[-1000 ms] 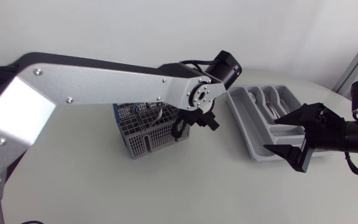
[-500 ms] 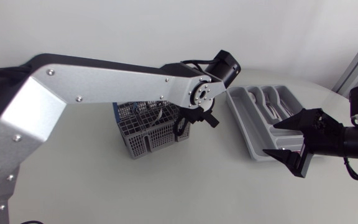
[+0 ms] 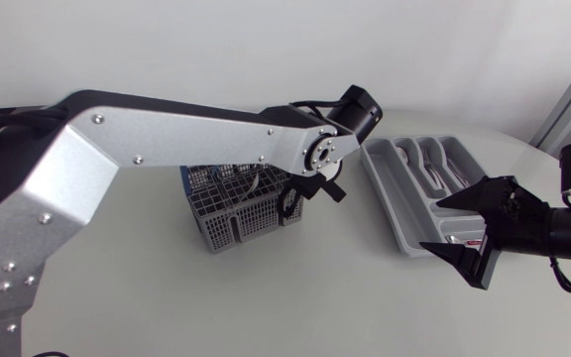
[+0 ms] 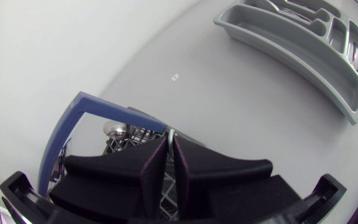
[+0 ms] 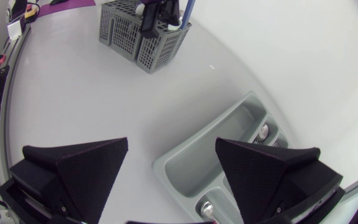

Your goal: Unload the cutlery basket into the drawer organizer.

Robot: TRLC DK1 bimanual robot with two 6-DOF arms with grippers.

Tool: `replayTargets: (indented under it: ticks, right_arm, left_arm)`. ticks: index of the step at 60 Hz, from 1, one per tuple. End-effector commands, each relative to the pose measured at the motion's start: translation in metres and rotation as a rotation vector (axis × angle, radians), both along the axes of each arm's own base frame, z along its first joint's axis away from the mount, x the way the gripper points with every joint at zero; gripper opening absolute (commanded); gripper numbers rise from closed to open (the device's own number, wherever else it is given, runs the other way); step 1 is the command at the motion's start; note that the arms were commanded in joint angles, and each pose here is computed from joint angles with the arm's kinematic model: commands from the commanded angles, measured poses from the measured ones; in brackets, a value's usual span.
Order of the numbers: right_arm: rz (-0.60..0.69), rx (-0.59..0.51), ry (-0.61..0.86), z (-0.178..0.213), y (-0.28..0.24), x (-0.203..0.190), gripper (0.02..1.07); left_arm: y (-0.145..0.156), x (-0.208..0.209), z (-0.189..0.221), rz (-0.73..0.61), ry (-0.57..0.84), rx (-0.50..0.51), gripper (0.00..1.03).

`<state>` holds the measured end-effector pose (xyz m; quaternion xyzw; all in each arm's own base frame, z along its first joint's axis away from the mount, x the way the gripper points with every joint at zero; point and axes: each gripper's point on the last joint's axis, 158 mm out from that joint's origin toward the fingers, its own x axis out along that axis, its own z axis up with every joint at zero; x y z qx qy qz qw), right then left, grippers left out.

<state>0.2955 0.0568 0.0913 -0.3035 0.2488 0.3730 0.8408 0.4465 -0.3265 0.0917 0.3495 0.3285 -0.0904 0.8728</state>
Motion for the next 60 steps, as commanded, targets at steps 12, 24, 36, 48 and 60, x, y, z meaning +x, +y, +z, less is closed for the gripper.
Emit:
replayTargets:
  ticks: [12, 24, 36, 48, 60]
  right_arm:
    - [0.018, -0.002, -0.001, -0.005, 0.004, -0.007, 1.03]
    - [0.020, -0.002, -0.006, -0.003, 0.005, -0.009, 1.03]
    - [0.028, 0.007, -0.040, 0.007, 0.012, -0.012, 1.03]
    - [0.029, 0.030, -0.089, 0.025, 0.022, -0.015, 1.03]
    - [0.021, 0.072, -0.162, 0.046, 0.033, -0.019, 1.03]
  left_arm:
    - [0.004, -0.002, -0.004, 0.015, -0.028, 0.013, 0.05]
    - [0.001, -0.014, 0.022, -0.015, -0.090, -0.011, 0.05]
    - [-0.001, -0.030, 0.051, -0.052, -0.169, -0.030, 0.05]
    - [0.000, -0.040, 0.081, -0.070, -0.224, -0.069, 0.05]
    - [0.001, -0.051, 0.107, -0.093, -0.287, -0.113, 0.05]
